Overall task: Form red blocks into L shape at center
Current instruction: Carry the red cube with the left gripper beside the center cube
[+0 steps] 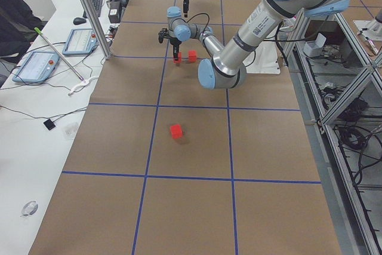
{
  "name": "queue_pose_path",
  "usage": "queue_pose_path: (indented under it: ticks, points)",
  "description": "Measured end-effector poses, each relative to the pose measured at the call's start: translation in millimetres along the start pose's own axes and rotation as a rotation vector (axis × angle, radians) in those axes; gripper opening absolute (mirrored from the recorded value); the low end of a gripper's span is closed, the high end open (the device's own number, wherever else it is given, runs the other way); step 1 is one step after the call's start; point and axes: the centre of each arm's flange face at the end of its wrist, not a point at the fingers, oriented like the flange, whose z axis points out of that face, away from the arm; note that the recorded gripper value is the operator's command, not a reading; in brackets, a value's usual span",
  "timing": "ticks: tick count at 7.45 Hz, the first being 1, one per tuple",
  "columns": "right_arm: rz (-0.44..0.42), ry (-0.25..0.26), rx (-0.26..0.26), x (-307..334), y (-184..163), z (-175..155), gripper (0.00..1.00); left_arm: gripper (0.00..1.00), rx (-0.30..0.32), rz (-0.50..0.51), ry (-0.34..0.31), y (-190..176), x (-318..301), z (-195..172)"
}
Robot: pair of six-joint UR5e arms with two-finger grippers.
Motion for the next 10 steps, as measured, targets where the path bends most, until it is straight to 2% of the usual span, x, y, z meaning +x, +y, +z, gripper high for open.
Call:
queue_pose_path:
  ticks: [4, 10]
  points:
    - [0.001, 0.002, -0.001, 1.2, 0.4, 0.6, 1.0, 0.0, -0.022, -0.052, -0.004, 15.0, 16.0, 5.7]
    - [0.001, 0.0, -0.002, 0.0, 0.8, 0.7, 1.0, 0.0, -0.017, -0.035, -0.003, 26.0, 24.1, 10.6]
